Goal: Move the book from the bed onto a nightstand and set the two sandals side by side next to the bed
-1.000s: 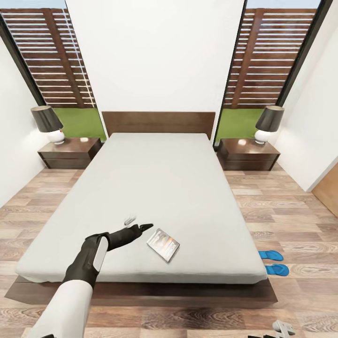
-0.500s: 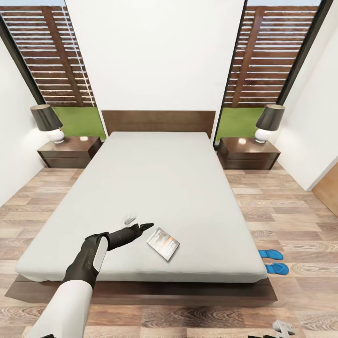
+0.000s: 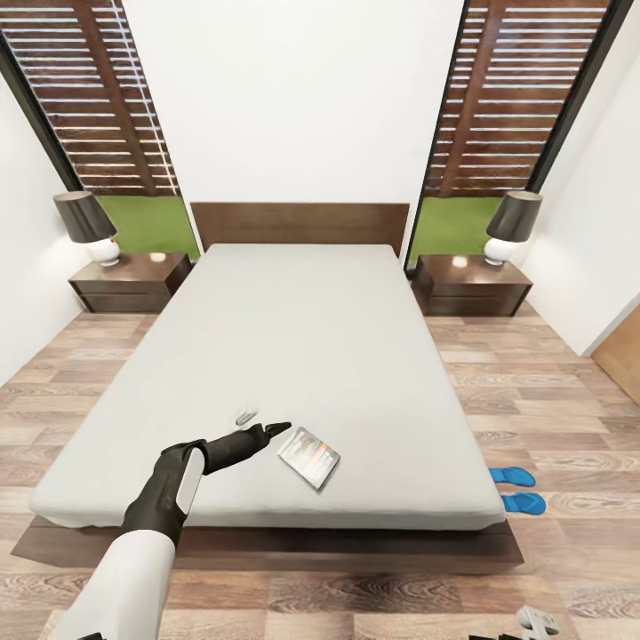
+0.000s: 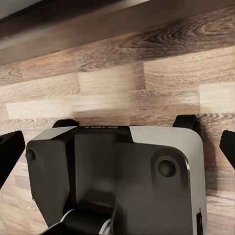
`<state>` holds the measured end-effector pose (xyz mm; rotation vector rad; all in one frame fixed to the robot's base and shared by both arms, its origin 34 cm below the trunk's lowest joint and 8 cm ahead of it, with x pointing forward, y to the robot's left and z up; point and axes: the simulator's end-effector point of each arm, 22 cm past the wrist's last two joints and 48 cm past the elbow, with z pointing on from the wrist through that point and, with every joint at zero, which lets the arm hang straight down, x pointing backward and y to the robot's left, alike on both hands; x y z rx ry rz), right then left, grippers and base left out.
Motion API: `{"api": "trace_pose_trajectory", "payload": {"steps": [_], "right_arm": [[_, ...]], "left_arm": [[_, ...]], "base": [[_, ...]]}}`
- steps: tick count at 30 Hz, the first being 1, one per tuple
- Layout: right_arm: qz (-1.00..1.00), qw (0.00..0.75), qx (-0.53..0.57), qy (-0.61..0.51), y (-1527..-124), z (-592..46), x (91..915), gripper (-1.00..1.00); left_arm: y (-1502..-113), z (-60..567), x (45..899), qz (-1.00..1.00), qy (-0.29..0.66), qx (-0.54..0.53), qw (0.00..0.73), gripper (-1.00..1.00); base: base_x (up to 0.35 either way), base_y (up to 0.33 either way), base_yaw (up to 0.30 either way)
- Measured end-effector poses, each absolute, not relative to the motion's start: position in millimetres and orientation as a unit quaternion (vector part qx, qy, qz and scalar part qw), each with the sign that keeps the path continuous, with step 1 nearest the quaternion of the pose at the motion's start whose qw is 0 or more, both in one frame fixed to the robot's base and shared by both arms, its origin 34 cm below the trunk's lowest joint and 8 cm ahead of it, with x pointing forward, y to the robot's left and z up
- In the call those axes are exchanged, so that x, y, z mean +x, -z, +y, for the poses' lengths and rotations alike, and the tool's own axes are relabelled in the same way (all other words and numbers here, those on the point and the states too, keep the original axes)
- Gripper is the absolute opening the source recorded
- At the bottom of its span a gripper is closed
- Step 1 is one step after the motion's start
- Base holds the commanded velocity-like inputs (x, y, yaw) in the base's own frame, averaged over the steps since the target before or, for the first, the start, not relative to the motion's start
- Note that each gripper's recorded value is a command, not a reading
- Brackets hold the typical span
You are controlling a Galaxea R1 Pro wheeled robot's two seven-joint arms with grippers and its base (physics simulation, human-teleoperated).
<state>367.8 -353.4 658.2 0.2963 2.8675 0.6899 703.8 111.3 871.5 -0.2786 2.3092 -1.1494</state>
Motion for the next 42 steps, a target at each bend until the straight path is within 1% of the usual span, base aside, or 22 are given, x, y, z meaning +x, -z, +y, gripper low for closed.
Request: {"api": "trace_pose_trajectory", "payload": {"steps": [6,12,19,27,42], "right_arm": [[0.964,0.088,0.100,-0.232,-658.0,-353.4,367.6,1.00],[0.964,0.089,0.100,-0.232,-658.3,-353.4,367.4,1.00],[0.964,0.088,0.100,-0.232,-658.1,-353.4,367.5,1.00],[0.964,0.088,0.100,-0.232,-658.2,-353.4,367.5,1.00],[0.964,0.084,0.100,-0.231,-655.9,-353.6,364.9,1.00]], "left_arm": [[-871.2,111.3,703.7,0.857,0.426,-0.103,0.270,1.00],[-871.7,111.5,703.5,0.857,0.426,-0.104,0.270,1.00],[-871.3,111.7,703.7,0.857,0.427,-0.104,0.270,1.00],[-871.3,112.1,703.7,0.857,0.427,-0.105,0.270,1.00],[-866.5,113.3,703.2,0.858,0.426,-0.108,0.267,1.00]], "base": [[0.012,0.000,0.000],[0.239,0.000,0.000],[0.065,0.000,0.000],[0.215,0.000,0.000],[0.014,0.000,0.000]]}}
